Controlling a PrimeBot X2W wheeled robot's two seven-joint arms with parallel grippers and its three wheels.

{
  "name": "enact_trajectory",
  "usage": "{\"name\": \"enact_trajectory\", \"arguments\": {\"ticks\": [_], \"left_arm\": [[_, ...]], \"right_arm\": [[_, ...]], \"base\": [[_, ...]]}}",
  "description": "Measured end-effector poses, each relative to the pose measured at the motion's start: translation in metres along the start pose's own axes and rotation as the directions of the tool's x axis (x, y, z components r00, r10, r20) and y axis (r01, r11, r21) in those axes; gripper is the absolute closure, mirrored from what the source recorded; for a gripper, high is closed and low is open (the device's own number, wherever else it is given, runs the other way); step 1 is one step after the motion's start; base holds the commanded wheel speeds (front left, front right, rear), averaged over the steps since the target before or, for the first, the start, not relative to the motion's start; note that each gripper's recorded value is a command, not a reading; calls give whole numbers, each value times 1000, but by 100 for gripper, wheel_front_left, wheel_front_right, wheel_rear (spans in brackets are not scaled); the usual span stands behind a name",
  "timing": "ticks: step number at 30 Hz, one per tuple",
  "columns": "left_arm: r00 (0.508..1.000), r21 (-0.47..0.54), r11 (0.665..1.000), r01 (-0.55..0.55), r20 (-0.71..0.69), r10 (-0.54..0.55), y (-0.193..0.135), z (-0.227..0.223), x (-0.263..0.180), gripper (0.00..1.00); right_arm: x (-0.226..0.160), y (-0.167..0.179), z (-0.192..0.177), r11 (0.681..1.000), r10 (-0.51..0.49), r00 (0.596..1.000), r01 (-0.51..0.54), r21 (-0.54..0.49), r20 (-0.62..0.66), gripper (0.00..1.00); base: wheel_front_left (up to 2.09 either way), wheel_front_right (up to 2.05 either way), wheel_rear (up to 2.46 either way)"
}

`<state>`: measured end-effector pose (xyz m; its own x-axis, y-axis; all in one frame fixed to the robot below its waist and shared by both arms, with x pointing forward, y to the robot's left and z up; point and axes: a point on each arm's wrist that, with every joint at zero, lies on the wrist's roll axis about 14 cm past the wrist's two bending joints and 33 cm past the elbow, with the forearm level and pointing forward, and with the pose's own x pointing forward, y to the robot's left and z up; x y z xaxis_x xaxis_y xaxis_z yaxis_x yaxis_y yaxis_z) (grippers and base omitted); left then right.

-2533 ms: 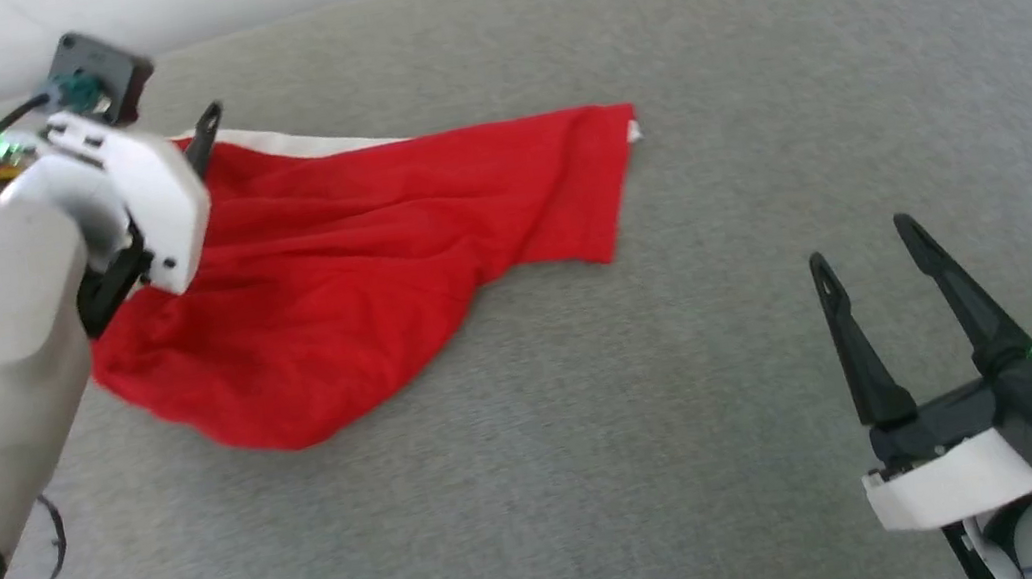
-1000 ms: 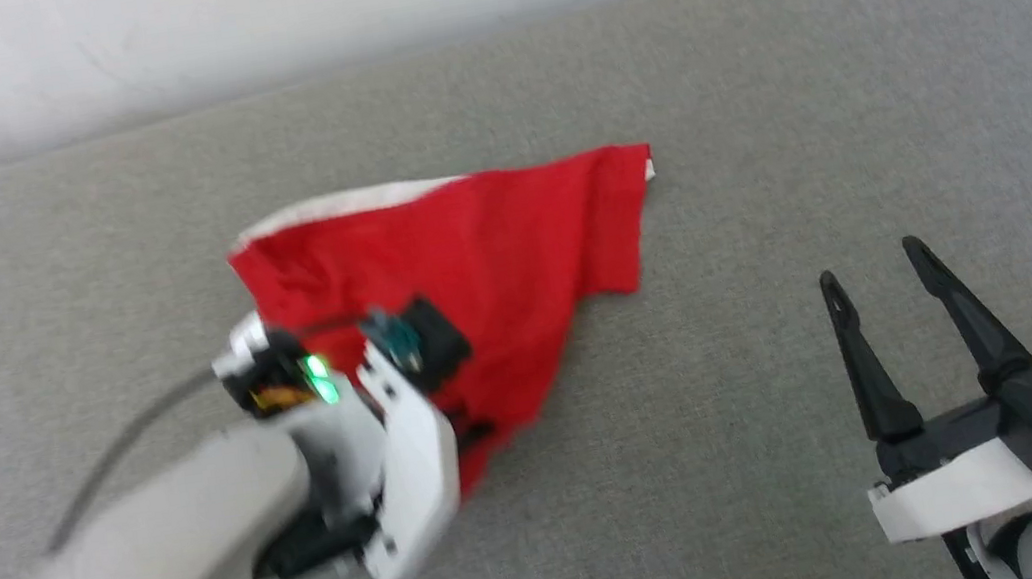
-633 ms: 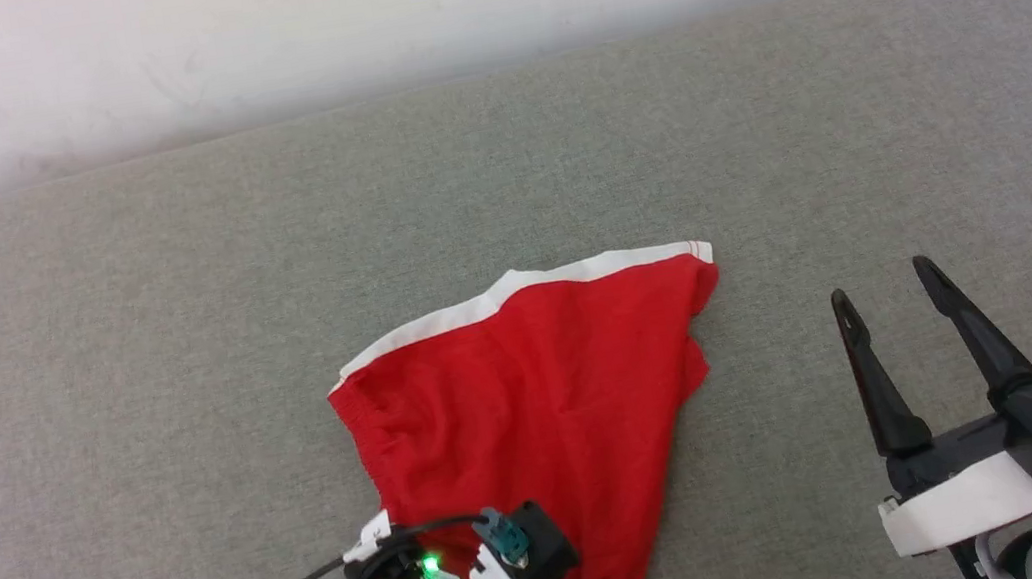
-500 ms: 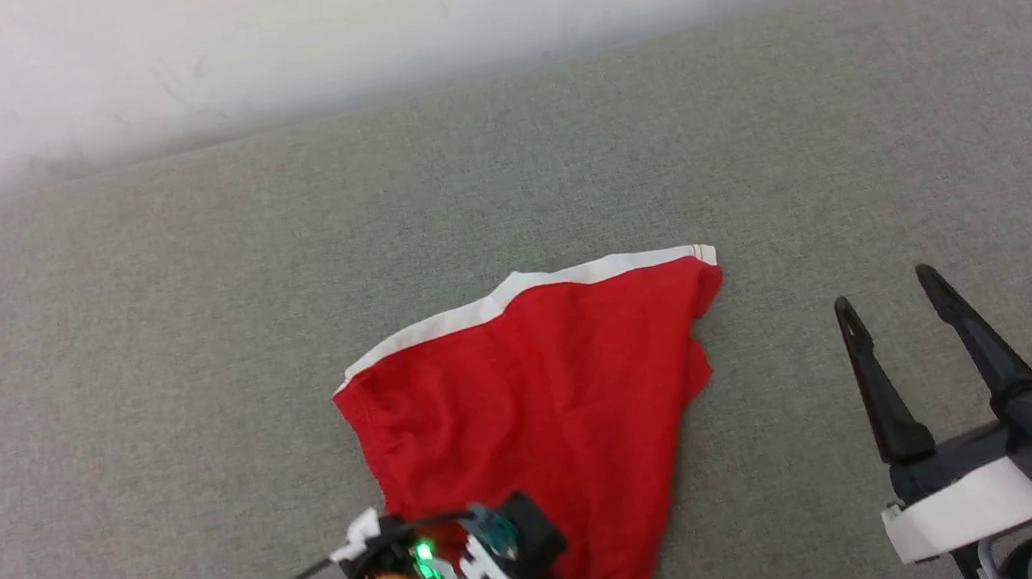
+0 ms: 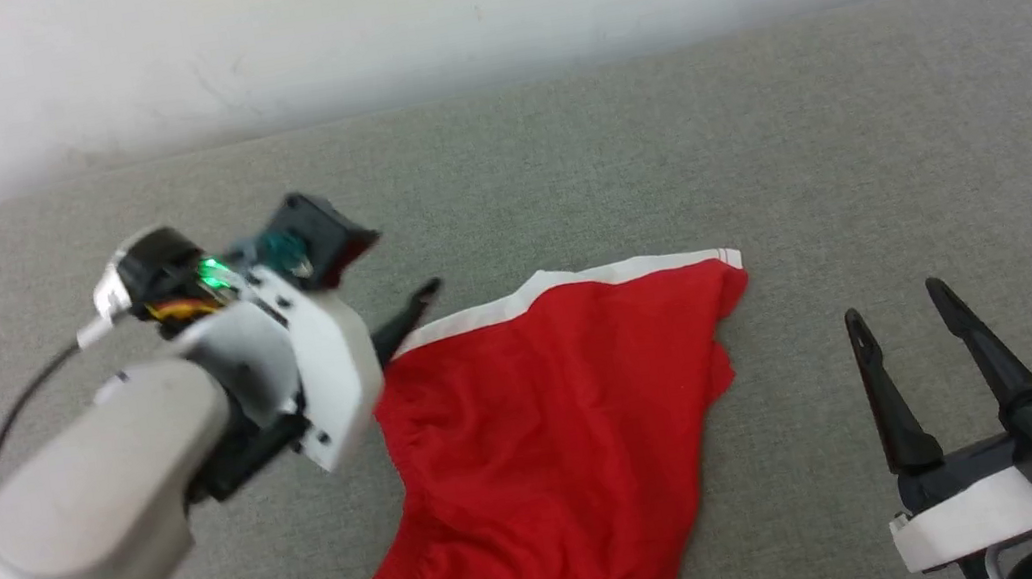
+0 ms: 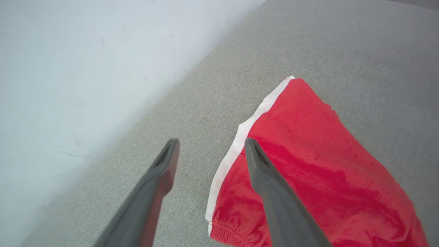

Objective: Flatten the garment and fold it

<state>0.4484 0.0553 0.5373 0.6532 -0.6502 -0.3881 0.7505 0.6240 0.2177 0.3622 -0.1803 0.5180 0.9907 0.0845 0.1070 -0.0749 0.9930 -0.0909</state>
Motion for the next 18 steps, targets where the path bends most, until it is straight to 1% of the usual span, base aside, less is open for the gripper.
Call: {"name": "enact_trajectory", "arguments": {"ticks": [2,5,10,12,15,18], "left_arm": [[996,-17,1000,-13,-88,12,13,-16,2,0],[976,-83,996,-23,-220,5,23,-41,6,0],[903,-140,990,-9,-427,-52,19,-86,16,0],[862,-126,992,8,-503,-71,14,-104,19,0],[809,-64,997,42,-583,-72,11,-124,23,0],[764,-68,996,55,-639,-85,8,-143,26,0]], "right_arm": [[1,1,-2,1000,3,1000,-3,1,-6,0],[2,1,-5,1000,2,1000,-2,2,-14,0],[7,0,-9,1000,0,1000,0,1,-23,0],[9,-1,-11,1000,-2,1000,2,0,-29,0],[12,-4,-14,1000,-10,999,10,-3,-37,0],[14,-6,-17,1000,-16,999,16,-6,-45,0]], "base": [[0,0,0],[0,0,0],[0,0,0],[0,0,0],[0,0,0],[0,0,0]]}}
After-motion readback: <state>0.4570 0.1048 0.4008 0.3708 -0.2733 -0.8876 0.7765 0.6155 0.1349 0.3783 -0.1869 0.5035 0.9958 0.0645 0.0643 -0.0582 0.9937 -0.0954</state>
